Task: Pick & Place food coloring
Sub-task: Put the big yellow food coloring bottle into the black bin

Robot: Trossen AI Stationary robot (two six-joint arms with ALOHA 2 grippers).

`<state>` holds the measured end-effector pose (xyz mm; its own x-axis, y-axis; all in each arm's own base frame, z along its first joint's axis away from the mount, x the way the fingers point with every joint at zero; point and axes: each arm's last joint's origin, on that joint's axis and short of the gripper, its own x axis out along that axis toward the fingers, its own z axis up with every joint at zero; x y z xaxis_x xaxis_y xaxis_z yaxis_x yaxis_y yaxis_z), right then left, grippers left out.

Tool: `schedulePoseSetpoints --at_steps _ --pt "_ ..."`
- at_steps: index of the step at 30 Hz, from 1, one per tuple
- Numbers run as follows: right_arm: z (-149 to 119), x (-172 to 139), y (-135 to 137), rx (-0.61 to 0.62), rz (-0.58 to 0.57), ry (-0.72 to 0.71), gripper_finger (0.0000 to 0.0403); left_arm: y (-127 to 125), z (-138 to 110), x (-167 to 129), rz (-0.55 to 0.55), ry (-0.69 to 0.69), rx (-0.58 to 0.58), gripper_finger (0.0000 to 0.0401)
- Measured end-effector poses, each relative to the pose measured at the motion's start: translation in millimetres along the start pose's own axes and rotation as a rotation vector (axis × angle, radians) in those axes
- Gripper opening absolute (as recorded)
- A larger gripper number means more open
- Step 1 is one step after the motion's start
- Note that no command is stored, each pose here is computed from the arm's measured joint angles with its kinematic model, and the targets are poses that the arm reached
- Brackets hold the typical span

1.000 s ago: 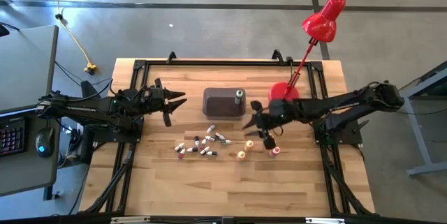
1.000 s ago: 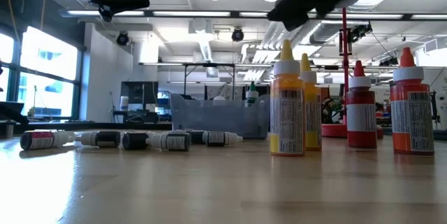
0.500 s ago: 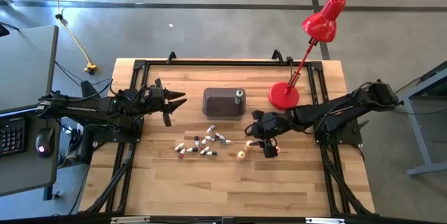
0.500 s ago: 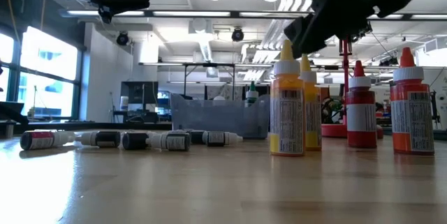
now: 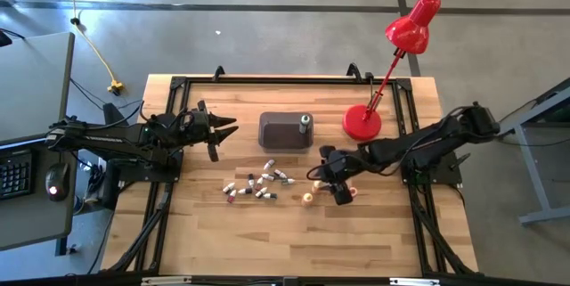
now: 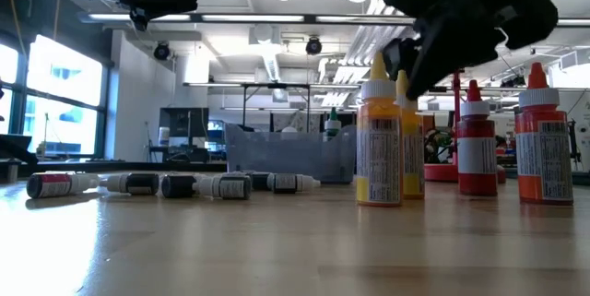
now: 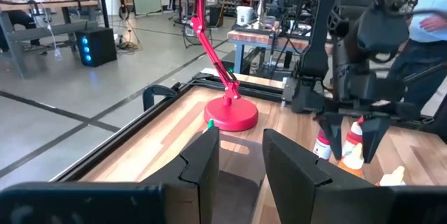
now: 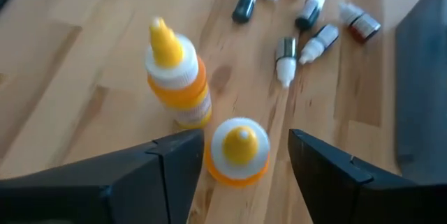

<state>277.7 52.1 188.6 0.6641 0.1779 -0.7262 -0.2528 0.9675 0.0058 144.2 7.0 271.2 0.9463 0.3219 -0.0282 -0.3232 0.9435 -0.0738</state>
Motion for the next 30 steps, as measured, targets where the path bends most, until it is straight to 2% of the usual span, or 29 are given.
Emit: schedulePoseSetpoints --at_steps 9,19,27,30 --pt "-5 10 -2 -0.029 -0.002 0.036 0.0209 0 0 0 0.0 0.0 0.0 0.0111" --pt "-3 10 -3 -0.039 -0.006 0.023 0.0155 0 0 0 0.001 0.0 0.0 0.0111" --pt "5 9 -4 -0.06 -0.021 -0.065 0.0146 0 0 0 0.001 0.0 0.0 0.0111" --pt "10 8 -6 -0.086 -0.086 -0.112 0.0144 0 0 0 0.001 0.0 0.0 0.0111"
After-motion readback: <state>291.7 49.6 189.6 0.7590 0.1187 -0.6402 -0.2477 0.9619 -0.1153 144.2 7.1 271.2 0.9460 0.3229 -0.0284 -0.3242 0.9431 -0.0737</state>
